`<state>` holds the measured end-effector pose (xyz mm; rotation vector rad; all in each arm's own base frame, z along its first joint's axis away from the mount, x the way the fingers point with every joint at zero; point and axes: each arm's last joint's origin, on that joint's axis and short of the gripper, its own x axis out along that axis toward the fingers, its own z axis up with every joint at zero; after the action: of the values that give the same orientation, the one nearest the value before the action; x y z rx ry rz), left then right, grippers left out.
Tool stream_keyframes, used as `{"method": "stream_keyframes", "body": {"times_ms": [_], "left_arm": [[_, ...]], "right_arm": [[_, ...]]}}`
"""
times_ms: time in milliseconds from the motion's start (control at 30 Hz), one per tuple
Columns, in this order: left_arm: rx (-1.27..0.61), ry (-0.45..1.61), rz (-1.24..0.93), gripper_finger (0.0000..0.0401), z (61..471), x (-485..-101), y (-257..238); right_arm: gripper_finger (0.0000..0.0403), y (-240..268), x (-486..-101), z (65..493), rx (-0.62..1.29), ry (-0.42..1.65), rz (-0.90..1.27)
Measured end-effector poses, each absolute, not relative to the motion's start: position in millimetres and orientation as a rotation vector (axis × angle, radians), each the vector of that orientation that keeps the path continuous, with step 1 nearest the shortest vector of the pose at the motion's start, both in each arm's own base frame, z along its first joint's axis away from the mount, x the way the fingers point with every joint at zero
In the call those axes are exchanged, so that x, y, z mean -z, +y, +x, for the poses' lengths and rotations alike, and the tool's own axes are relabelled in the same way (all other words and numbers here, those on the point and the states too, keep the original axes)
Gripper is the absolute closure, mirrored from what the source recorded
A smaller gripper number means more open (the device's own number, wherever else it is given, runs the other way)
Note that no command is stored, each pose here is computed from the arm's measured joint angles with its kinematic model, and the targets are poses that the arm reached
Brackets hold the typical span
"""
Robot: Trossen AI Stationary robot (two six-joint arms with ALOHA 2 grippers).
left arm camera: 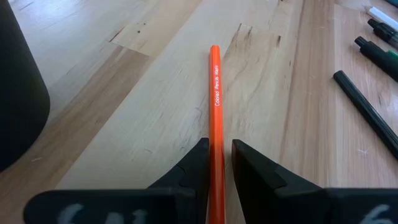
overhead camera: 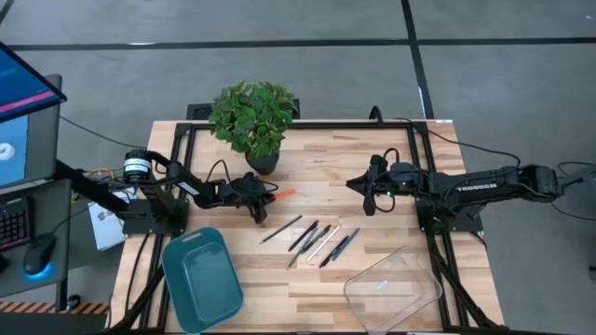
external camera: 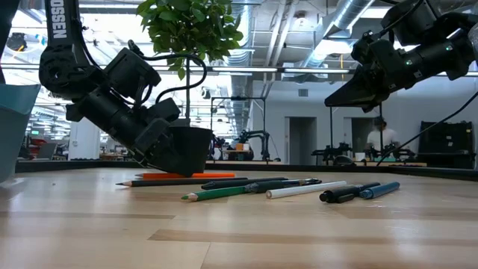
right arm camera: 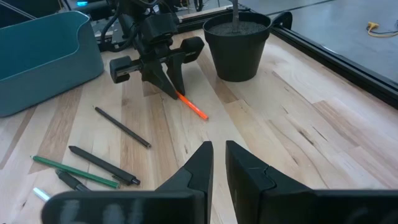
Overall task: Sort pens & pencils
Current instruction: Put the orange pencil into the blue bin
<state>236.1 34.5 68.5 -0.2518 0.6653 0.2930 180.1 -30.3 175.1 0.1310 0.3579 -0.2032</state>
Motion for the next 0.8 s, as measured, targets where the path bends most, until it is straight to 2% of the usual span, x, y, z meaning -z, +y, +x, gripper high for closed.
{"method": "stream_keyframes", "body": {"times_ms": [167,400,800], "left_arm": [[-0.276,0.659,-0.233,0.0352,236.6,-69.1,34.4],[-0.302,0.651,-0.206,0.0391,236.4,-69.2,35.0],[-0.326,0.649,-0.197,0.0395,236.2,-69.2,35.6]], "right_arm": [[0.0337,-30.3,-175.1,180.1,0.203,0.358,0.131],[0.0337,-30.3,-175.1,180.1,0.206,0.356,0.147],[0.0337,-30.2,-175.1,180.2,0.206,0.356,0.148]]}}
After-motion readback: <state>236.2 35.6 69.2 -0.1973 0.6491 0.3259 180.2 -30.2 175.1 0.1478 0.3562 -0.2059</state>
